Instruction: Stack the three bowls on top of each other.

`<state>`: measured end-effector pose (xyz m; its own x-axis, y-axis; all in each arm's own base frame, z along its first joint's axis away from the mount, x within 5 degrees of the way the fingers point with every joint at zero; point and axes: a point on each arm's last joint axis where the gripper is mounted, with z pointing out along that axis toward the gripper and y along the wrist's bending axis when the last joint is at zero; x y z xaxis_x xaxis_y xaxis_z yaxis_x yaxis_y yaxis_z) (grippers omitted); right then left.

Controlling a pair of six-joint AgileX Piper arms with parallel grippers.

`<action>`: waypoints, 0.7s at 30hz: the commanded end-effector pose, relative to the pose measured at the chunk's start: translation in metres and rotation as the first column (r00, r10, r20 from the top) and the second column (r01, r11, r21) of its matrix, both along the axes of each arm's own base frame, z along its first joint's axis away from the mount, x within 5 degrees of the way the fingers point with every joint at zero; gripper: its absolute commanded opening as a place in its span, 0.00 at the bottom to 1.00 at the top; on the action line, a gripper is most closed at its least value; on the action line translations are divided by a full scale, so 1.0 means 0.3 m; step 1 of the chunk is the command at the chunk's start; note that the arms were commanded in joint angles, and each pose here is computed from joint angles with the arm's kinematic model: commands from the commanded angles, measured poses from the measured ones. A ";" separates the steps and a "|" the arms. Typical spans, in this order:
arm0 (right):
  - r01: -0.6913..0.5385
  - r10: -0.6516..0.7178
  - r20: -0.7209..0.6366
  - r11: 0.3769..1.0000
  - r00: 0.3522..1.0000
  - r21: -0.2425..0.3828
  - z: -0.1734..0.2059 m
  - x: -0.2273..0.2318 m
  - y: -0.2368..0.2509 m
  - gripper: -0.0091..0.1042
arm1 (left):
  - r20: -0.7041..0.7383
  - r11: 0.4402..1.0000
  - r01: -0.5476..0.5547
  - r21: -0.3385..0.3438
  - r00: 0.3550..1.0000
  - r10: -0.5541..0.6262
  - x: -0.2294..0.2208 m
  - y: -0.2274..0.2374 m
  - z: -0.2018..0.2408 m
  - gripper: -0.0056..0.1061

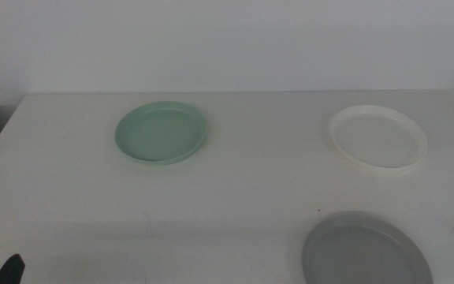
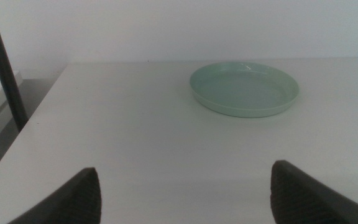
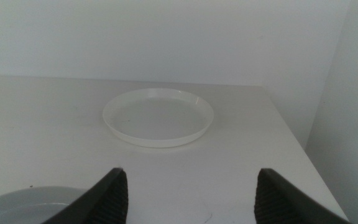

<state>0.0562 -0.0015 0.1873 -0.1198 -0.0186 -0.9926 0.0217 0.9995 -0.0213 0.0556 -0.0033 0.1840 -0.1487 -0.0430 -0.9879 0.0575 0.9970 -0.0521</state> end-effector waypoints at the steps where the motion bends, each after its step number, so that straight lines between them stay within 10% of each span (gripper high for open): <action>1: 0.006 -0.004 0.110 1.000 0.994 -0.019 0.035 -0.005 -0.001 0.54 | 0.087 1.000 0.005 -0.028 0.996 -0.002 -0.001 -0.001 0.029 0.98; 21: 0.016 -0.005 -0.311 0.999 0.950 0.035 0.406 0.074 -0.002 0.54 | 0.087 1.000 0.005 -0.028 0.996 -0.002 -0.001 -0.001 0.029 0.98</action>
<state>0.0700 -0.0011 0.2891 -0.4375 0.0277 -0.8988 0.0252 0.9995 0.0185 0.0556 -0.0033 0.1839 -0.1490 -0.0430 -0.9879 0.0575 0.9970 -0.0521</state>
